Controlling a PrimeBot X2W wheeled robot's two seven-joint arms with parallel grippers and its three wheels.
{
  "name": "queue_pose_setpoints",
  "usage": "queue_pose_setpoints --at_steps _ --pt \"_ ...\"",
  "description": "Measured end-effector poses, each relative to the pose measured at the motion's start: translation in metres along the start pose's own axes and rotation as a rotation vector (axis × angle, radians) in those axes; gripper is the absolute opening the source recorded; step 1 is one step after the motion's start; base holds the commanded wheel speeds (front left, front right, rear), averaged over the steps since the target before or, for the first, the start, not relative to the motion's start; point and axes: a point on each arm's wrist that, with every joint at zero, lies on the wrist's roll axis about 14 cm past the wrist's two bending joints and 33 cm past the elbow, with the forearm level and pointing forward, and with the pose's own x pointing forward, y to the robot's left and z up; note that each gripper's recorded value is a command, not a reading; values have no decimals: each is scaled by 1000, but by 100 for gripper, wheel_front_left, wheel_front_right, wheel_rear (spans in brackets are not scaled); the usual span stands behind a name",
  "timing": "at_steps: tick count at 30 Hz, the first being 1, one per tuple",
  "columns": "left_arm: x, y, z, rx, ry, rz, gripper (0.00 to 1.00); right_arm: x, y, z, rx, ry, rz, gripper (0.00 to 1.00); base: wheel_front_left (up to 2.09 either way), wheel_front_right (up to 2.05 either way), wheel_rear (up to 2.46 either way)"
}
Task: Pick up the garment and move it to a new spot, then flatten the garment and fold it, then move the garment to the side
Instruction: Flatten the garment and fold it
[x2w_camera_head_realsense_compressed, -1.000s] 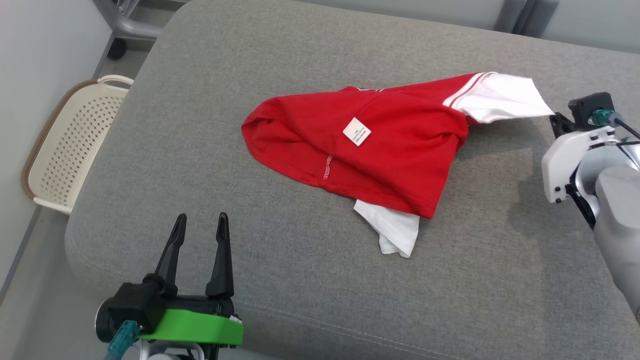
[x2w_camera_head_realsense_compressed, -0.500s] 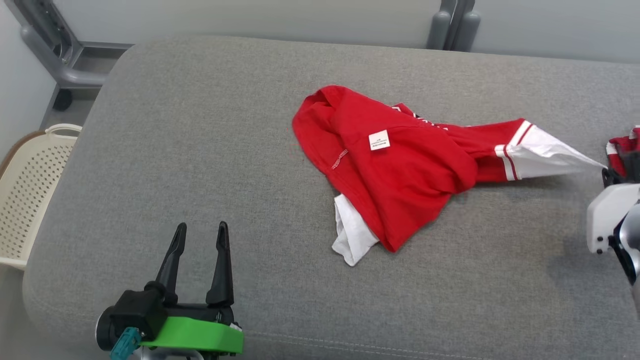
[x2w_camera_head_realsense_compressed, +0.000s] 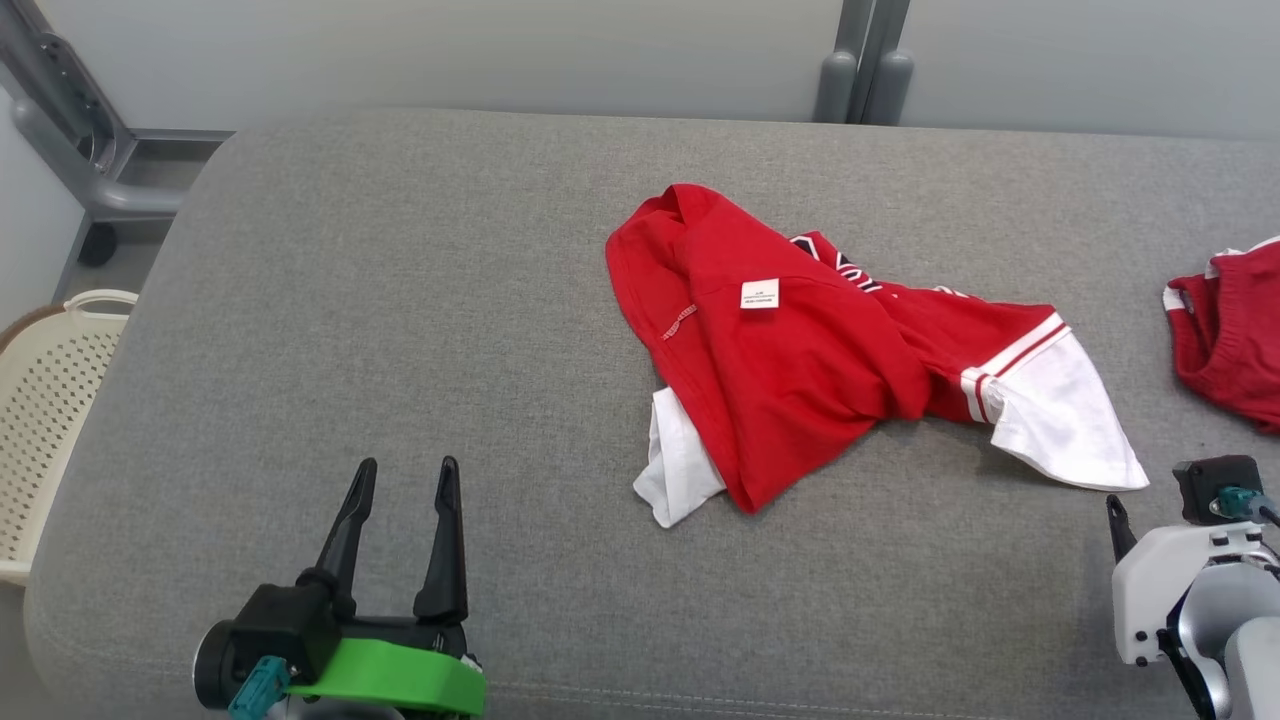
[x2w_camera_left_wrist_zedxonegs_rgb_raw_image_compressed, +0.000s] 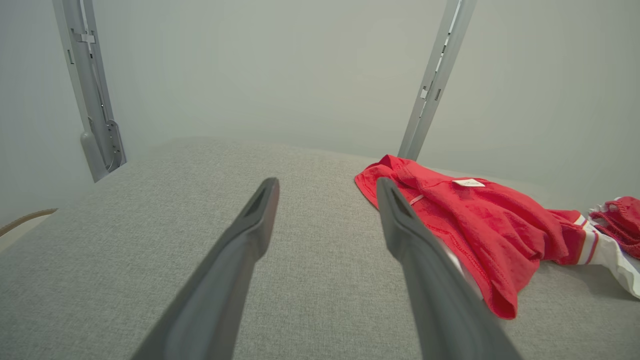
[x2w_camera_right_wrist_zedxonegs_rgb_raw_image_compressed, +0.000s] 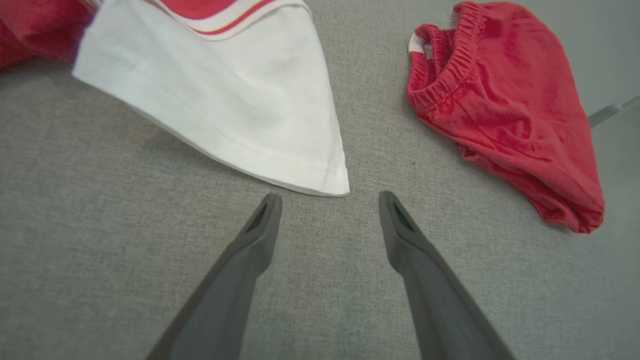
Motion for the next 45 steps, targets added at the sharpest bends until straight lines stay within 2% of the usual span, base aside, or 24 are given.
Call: queue_pose_setpoints --at_steps 3,6,13,22,26,36,45 --pt "-1 0 -2 6 9 -7 100 -12 4 5 33 -58 -1 100 0 0 0" --pt "0 -3 -6 10 28 -20 100 -25 7 26 120 -185 -8 100 0 0 0" --pt "4 -10 -4 14 31 -46 100 -60 19 68 237 -442 -5 100 0 0 0" --pt "-1 -15 -3 25 42 -62 100 -94 33 92 330 -618 36 100 0 0 0" --pt "-7 -10 -6 34 57 -45 100 -100 38 96 369 -646 60 100 0 0 0" --pt "-22 14 -9 62 77 30 100 -102 58 102 360 -641 125 100 0 0 0" --pt "-24 14 -12 56 98 32 100 -99 64 100 359 -624 141 100 0 0 0"
